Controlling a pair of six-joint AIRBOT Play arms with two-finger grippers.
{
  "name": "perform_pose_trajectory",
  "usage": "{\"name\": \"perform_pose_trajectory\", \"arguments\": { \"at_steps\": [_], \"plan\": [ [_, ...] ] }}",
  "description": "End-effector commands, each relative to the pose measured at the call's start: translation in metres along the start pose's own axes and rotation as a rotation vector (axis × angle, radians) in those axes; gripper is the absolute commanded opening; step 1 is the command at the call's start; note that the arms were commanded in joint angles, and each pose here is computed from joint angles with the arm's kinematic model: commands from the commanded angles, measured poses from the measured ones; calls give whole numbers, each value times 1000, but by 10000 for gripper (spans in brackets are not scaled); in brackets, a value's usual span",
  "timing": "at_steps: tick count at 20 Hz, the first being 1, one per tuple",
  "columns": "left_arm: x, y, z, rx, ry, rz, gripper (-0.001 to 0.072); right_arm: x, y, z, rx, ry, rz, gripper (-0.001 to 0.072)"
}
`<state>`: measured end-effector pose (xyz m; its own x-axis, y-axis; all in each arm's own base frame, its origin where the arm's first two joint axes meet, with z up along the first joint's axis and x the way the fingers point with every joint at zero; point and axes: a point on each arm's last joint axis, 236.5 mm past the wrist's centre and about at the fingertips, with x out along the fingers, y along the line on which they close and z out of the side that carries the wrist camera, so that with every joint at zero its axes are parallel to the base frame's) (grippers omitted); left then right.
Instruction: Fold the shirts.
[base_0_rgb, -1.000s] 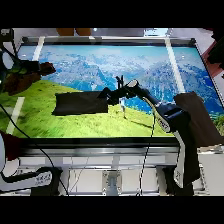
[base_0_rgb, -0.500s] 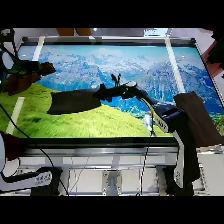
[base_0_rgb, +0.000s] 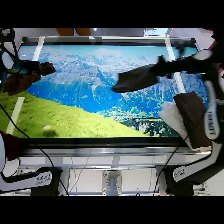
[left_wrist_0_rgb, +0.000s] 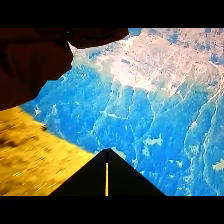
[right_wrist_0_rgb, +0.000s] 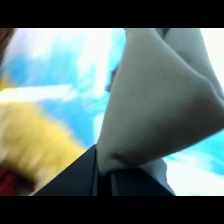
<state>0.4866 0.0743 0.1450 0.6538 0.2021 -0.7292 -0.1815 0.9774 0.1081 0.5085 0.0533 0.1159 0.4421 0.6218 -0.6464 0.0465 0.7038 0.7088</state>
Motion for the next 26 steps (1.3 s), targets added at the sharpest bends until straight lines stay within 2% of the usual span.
{"name": "perform_pose_trajectory", "arguments": {
  "at_steps": [1, 4, 8, 10, 13, 16, 19, 22, 23, 24, 25, 26],
  "plan": [
    [-1, -2, 0, -6, -1, -8, 14, -154, -62, -6, 101, -151, -232, 28],
    [-1, -13, 0, -34, 4, -56, 14, -252, -97, -43, 201, -241, -400, 27],
    [-2, -29, 1, -75, 2, -121, 14, -302, -112, -97, 284, -210, -499, 26],
    [-3, -36, 0, -77, 7, -141, 14, -306, -123, -110, 297, -189, -566, 26],
    [-5, -47, -3, -40, 18, -158, 14, -294, -132, -120, 323, -137, -572, 26],
    [-6, -52, -4, -43, 22, -175, 14, -298, -156, -140, 361, -71, -700, 26],
    [-6, -54, -4, -47, 23, -182, 14, -279, -170, -161, 363, 34, -703, 26],
    [-7, -55, -7, -47, 34, -185, 14, -281, -210, -207, 450, 211, -877, 31],
    [-7, -55, -8, -47, 36, -185, 14, -285, -217, -216, 473, 241, -917, 56],
    [-7, -55, -7, -47, 36, -185, 14, -285, -218, -217, 481, 239, -918, 172],
    [-7, -55, -7, -47, 34, -185, 14, -288, -217, -214, 489, 223, -925, 369],
    [-7, -55, -7, -47, 34, -185, 14, -292, -213, -207, 492, 188, -930, 463]
  ]
}}
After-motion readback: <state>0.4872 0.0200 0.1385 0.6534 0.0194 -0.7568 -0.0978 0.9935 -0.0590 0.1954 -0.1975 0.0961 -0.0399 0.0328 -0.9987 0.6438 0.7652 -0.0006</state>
